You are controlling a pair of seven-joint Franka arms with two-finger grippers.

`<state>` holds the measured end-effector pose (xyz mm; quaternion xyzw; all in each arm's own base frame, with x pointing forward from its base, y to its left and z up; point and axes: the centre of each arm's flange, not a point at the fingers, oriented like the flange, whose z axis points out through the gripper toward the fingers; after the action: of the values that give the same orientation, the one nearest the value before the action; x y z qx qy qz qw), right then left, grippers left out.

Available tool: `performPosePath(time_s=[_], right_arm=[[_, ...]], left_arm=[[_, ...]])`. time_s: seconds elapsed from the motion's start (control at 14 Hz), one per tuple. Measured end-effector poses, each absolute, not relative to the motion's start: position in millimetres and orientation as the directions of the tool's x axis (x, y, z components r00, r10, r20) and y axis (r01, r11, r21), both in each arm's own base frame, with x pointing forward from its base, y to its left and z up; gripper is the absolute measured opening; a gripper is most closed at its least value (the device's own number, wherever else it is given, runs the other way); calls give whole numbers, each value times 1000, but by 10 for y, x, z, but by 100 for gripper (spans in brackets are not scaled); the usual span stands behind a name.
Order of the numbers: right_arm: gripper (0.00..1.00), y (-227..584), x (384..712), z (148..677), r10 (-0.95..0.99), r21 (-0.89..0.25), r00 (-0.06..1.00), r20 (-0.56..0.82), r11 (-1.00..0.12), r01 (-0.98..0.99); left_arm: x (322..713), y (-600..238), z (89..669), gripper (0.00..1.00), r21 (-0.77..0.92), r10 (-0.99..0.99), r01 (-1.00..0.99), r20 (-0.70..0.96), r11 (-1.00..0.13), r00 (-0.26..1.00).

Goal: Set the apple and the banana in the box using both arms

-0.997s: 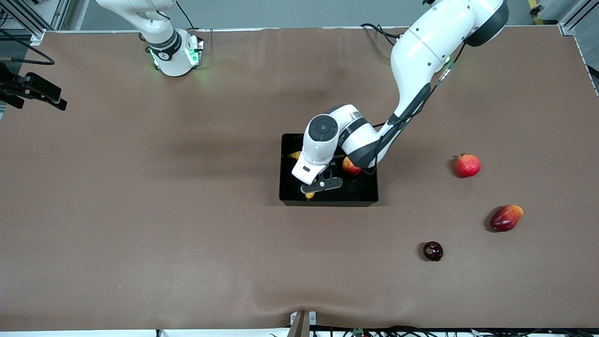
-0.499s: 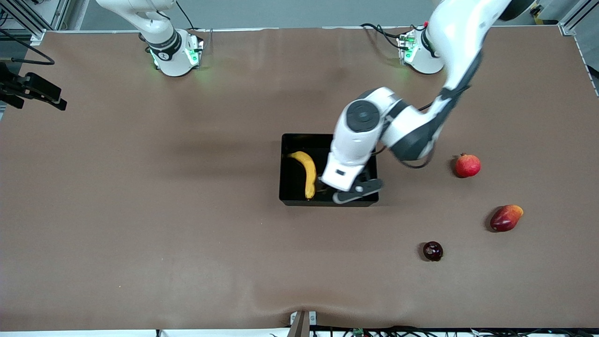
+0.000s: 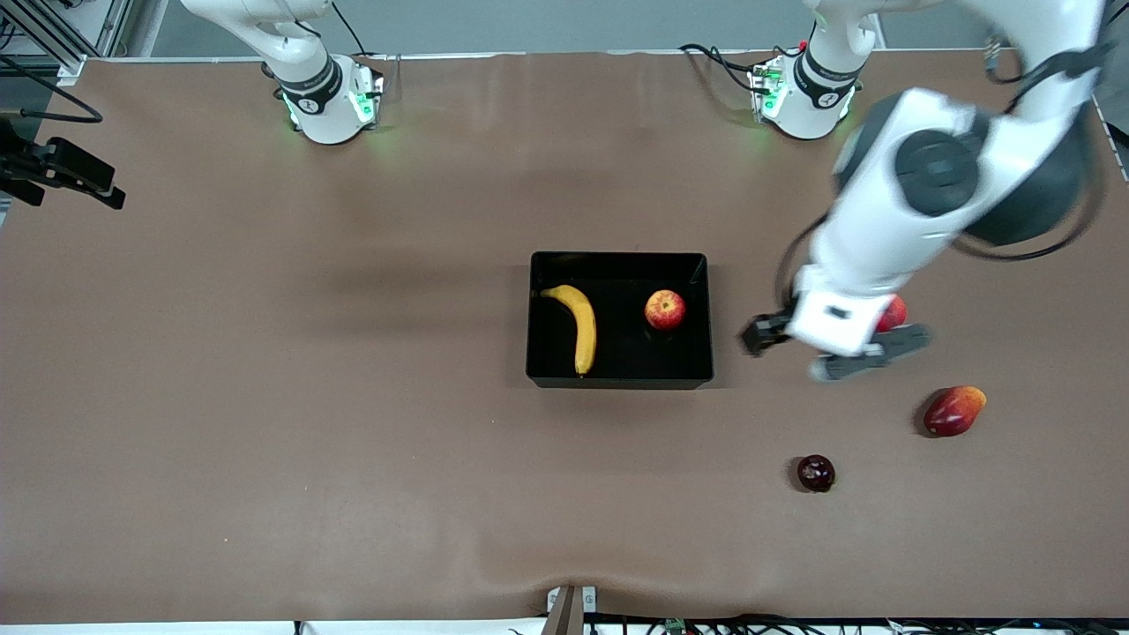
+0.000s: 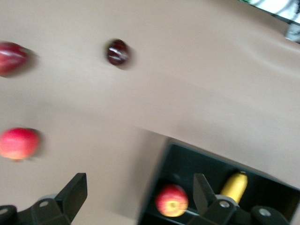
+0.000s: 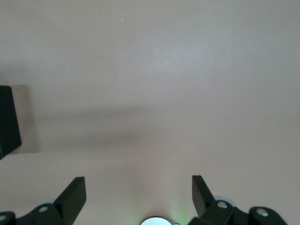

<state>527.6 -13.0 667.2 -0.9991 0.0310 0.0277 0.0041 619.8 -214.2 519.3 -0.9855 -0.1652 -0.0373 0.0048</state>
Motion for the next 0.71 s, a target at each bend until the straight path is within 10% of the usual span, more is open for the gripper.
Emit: performPosePath(time_s=[0.71], right_arm=[[100,-131,5277,6672,-62,-6,997,-55,-998,-62]], left_arm=[[6003,-302,6101,100,-69,255,254,3,-965,967]])
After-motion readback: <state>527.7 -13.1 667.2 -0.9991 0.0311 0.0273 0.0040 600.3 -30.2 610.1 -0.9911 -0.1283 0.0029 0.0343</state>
